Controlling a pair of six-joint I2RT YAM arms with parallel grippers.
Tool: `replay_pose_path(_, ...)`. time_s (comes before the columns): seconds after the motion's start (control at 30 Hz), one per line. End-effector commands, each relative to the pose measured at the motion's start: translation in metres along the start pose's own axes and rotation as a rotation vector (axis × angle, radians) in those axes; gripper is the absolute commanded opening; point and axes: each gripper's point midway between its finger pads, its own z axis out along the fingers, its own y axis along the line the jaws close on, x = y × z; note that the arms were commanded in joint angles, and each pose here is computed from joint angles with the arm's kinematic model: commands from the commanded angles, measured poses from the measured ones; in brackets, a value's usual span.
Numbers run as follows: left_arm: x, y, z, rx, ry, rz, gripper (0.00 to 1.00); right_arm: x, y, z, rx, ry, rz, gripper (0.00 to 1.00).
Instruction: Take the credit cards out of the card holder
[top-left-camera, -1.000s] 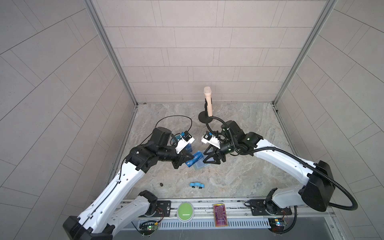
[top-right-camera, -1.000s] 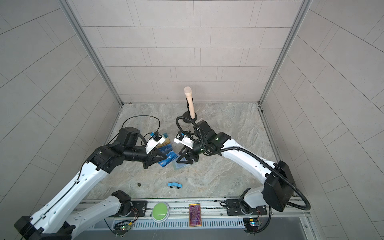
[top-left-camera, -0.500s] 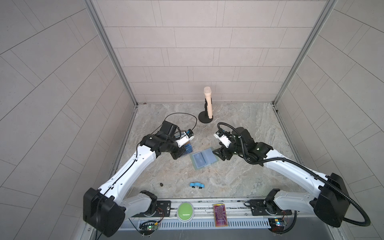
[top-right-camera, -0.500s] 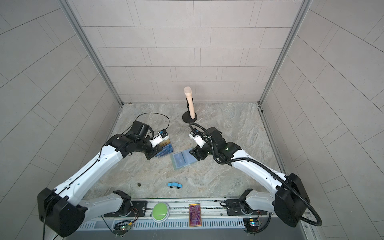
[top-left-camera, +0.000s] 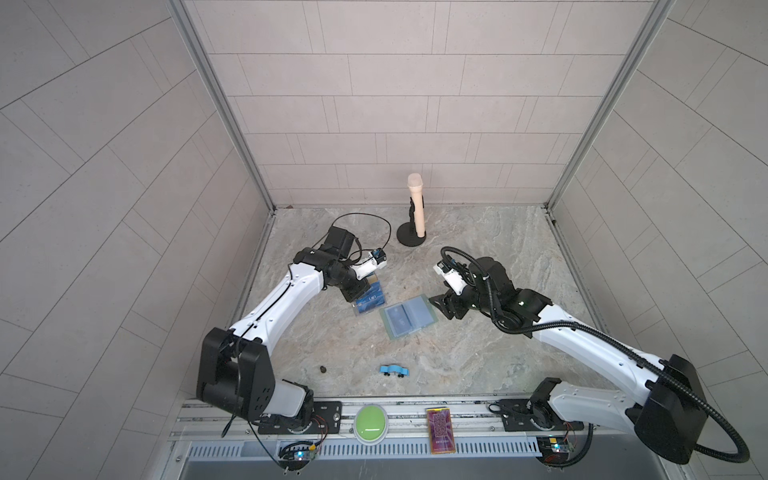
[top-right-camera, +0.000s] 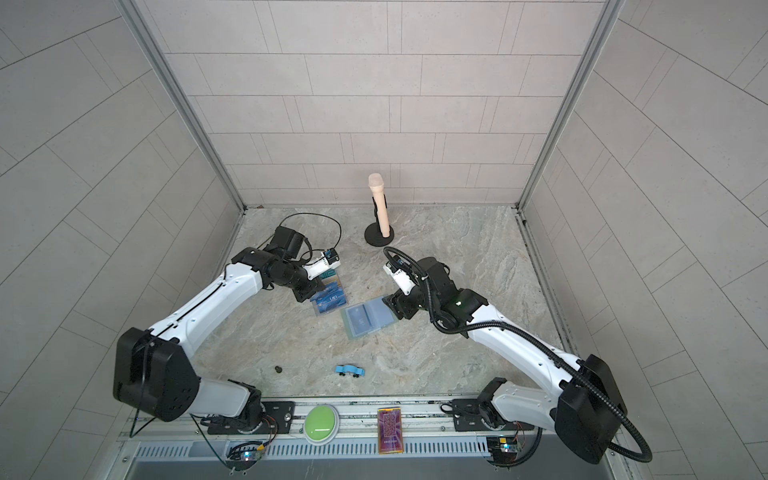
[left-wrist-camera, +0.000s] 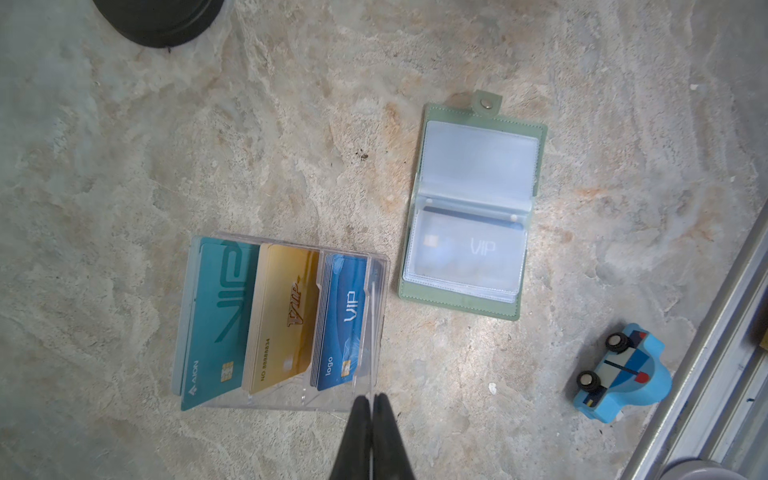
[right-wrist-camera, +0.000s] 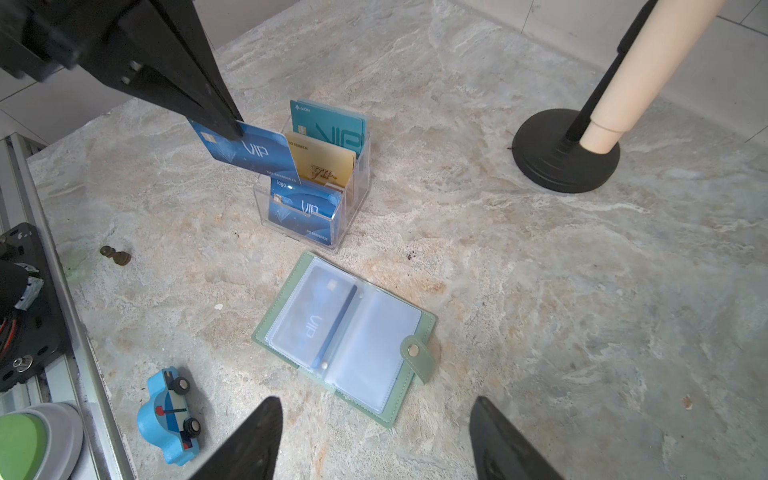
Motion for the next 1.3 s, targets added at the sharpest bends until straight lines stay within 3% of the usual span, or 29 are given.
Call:
replay_pose_path(0.0, -0.006, 0.011, 0.002, -0.004, -0.034, -0.009, 0.00, -0.003, -0.004, -0.005, 0.023, -0.023, 0.000, 0.74)
replay_pose_path(0.3, 0.004, 0.024, 0.018, 0.001, -0.034, -0.056, 0.00, -0.004, -0.005, -0.005, 0.029, -0.025, -0.003, 0.74)
replay_pose_path(0.87, 0.015, 0.010, 0.039, 0.105, -0.033, -0.041, 0.00, -0.003, -0.004, -0.007, 0.023, -0.031, 0.001, 0.74)
replay_pose_path(1.27, 0.026, 0.015, 0.058, 0.104, 0.000, -0.069, 0.00, -0.003, -0.002, -0.008, 0.016, -0.039, -0.001, 0.74)
